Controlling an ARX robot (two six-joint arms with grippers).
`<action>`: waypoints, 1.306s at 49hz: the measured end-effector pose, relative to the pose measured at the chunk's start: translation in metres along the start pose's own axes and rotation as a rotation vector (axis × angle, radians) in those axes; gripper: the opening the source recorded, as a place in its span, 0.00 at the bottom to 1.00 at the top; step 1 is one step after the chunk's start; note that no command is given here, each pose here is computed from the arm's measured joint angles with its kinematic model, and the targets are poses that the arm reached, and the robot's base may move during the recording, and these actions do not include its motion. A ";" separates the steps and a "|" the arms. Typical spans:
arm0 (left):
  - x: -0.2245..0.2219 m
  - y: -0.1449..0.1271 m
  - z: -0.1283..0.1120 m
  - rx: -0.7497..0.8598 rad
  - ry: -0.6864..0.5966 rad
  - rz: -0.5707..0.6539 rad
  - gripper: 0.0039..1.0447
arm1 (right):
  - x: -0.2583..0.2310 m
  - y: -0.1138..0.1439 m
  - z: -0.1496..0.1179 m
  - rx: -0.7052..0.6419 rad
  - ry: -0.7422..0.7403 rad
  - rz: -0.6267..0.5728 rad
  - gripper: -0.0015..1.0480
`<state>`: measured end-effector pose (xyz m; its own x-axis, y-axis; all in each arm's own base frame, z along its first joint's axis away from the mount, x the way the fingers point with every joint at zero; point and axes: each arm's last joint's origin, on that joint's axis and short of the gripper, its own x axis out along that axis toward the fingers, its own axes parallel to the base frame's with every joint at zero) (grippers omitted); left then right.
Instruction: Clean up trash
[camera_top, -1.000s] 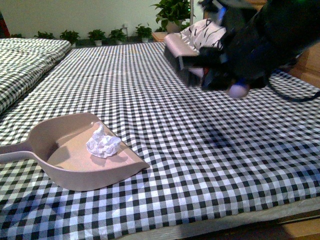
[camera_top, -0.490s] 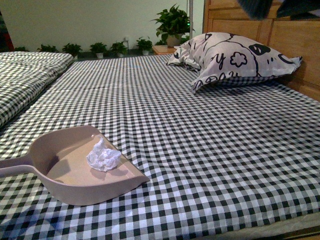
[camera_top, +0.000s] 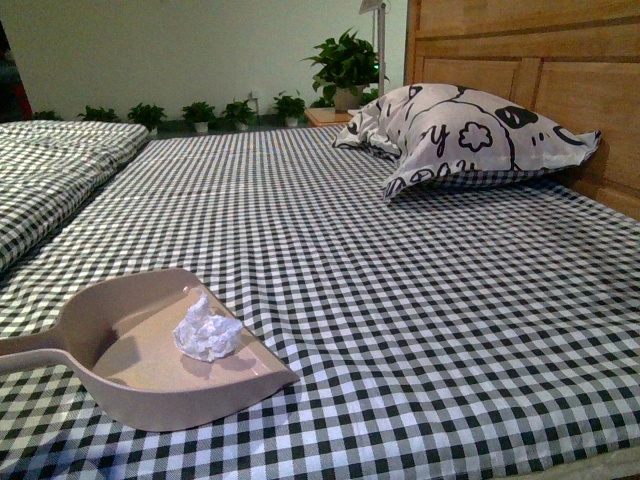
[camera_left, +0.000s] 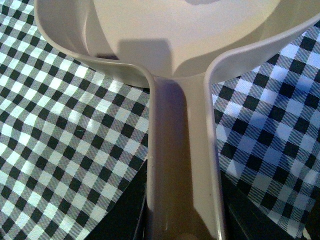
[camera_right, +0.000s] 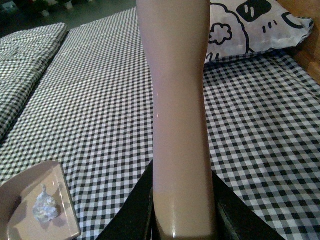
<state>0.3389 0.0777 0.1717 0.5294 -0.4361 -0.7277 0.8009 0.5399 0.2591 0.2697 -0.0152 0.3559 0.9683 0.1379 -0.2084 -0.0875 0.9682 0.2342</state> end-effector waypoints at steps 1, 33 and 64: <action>0.000 0.000 0.000 0.000 0.000 0.000 0.26 | -0.002 0.000 0.000 0.000 -0.002 0.002 0.19; -0.005 0.009 0.002 -0.731 -0.577 0.618 0.26 | -0.012 0.016 -0.012 -0.009 0.019 0.061 0.19; -0.054 -0.036 0.039 -0.338 -0.576 0.932 0.26 | -0.063 0.024 -0.004 -0.004 -0.042 0.091 0.19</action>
<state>0.2927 0.0532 0.2263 0.9967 0.0173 0.0793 -0.0402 0.9539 0.2974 0.2056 0.0006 0.3707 0.9653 0.2165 -0.1464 -0.1764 0.9530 0.2462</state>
